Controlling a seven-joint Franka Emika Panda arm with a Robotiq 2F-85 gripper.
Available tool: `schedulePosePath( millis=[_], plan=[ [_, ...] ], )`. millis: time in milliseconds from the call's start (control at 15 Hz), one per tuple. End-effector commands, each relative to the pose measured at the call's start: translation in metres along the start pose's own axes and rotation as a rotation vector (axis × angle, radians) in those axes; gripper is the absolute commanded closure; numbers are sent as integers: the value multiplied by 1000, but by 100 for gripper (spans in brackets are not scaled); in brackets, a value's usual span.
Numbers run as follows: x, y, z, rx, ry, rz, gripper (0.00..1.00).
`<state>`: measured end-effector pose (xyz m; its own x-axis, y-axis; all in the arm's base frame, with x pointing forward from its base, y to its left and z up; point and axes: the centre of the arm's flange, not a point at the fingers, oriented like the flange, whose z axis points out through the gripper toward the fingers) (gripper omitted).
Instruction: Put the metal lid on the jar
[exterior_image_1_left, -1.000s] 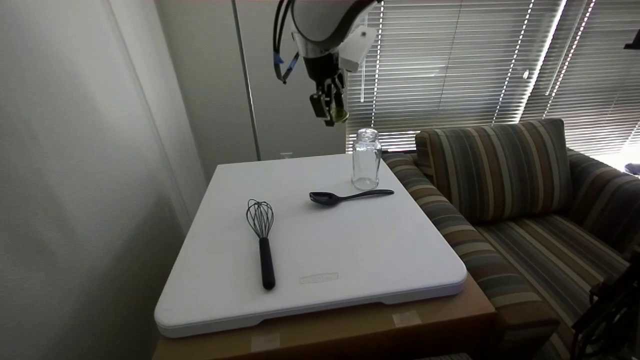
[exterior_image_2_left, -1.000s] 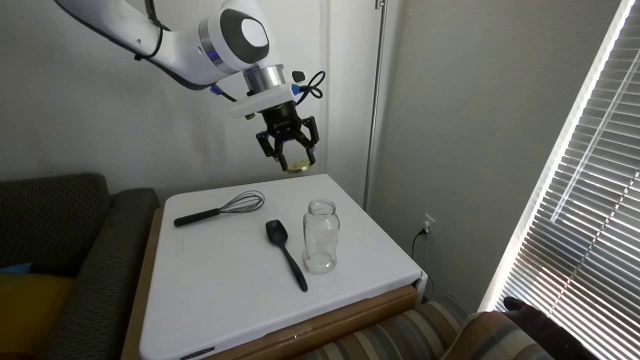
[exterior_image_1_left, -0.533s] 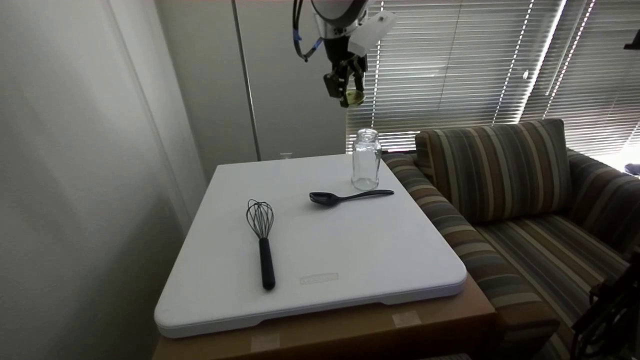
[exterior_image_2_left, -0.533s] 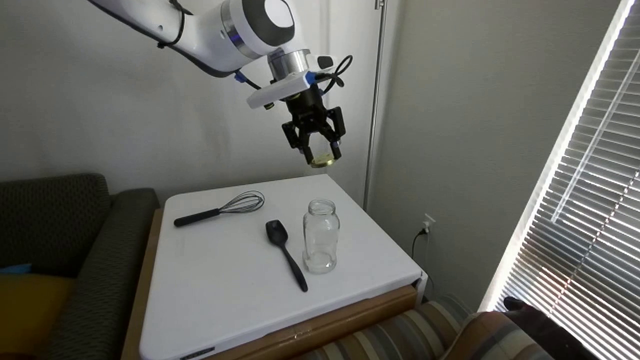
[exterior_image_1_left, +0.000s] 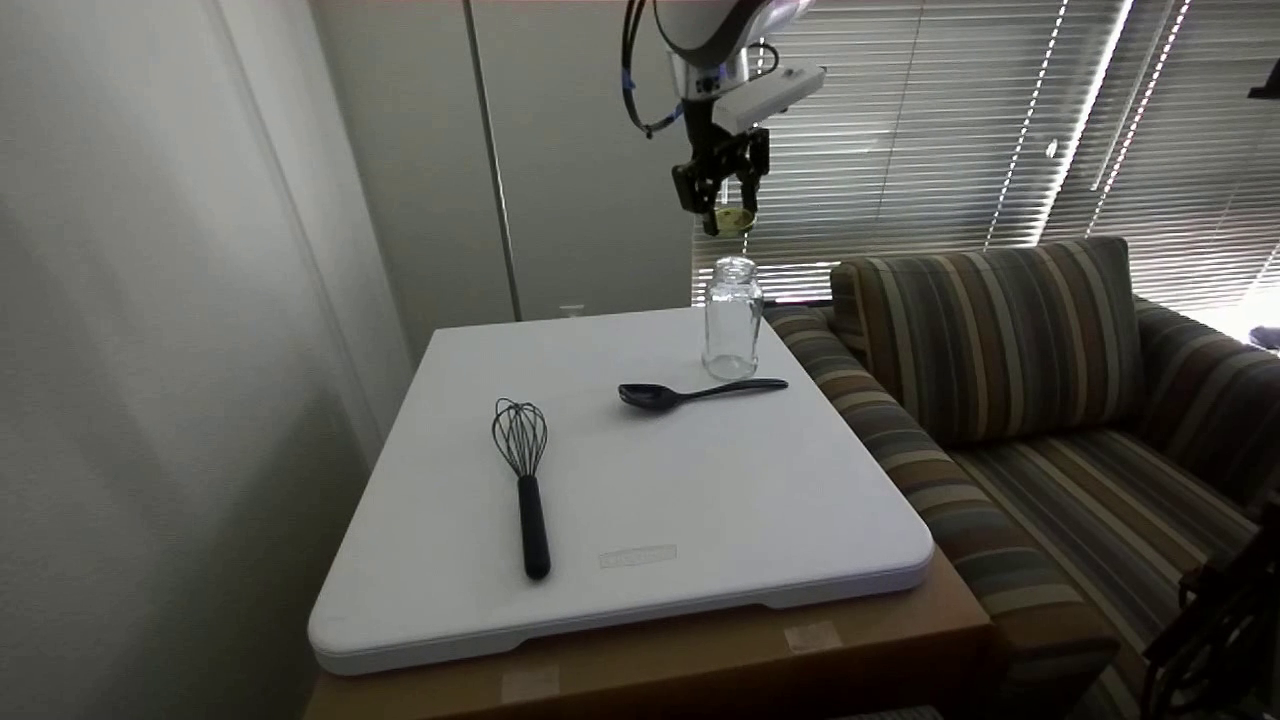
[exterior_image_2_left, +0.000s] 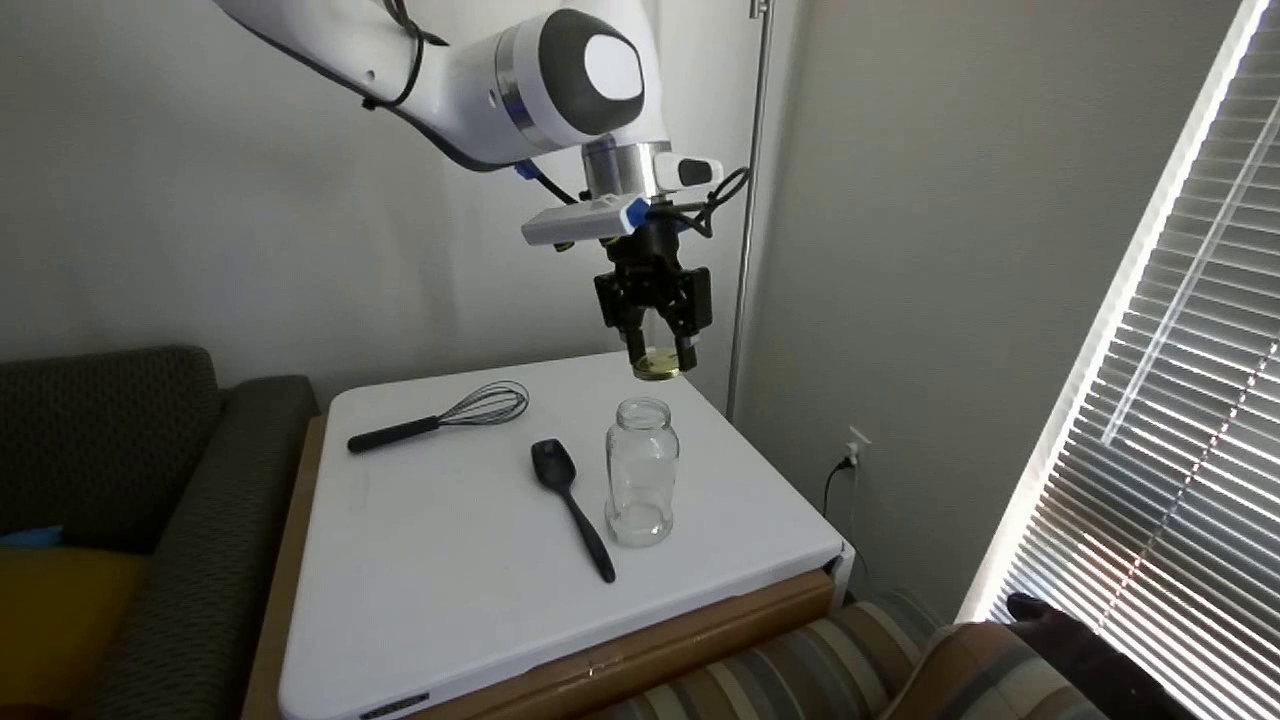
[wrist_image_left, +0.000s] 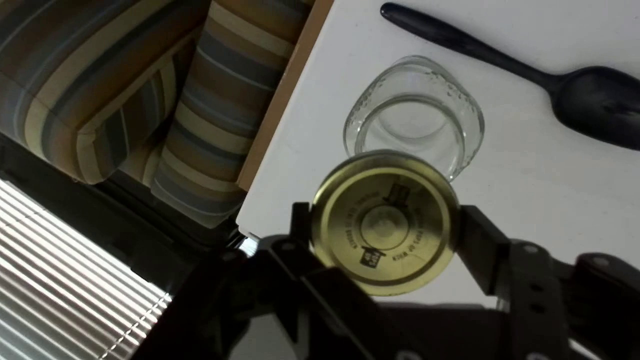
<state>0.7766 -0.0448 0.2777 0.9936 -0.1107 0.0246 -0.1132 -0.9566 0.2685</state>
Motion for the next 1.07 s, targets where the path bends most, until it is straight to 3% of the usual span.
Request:
schedulePosePath(
  millis=[0,333,800,1000],
  plan=[
    [6,-2,23,58,-44,37,52],
    [1,-8,46,97,-94,63,52],
    [-2,1,47,112,-98,110,52],
    [-5,6,56,153,-112,130,52]
  ],
)
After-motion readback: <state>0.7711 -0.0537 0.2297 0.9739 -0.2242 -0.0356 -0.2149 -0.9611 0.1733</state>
